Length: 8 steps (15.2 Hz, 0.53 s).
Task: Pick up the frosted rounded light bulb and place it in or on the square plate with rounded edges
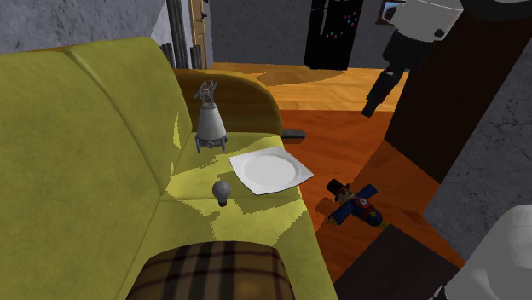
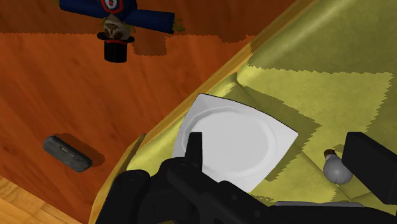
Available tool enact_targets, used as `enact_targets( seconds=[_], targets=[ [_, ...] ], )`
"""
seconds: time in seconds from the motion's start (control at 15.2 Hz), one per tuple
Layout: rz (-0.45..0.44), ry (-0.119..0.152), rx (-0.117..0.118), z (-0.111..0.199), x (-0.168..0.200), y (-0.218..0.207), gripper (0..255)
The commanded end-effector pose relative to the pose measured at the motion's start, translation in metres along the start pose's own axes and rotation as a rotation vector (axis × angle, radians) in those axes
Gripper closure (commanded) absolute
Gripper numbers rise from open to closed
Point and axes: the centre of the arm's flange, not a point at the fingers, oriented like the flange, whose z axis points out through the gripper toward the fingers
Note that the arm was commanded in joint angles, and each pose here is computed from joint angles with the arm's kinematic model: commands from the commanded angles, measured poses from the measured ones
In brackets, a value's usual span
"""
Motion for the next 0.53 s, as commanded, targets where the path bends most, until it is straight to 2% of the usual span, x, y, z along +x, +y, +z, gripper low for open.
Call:
enact_targets(
  seconds=[0.0, 0.46],
  targets=[
    [0.000, 0.000, 0.000, 0.000, 0.000, 0.000, 0],
    [0.002, -0.001, 0.023, 0.061, 0.049, -0.045, 0]
  ],
)
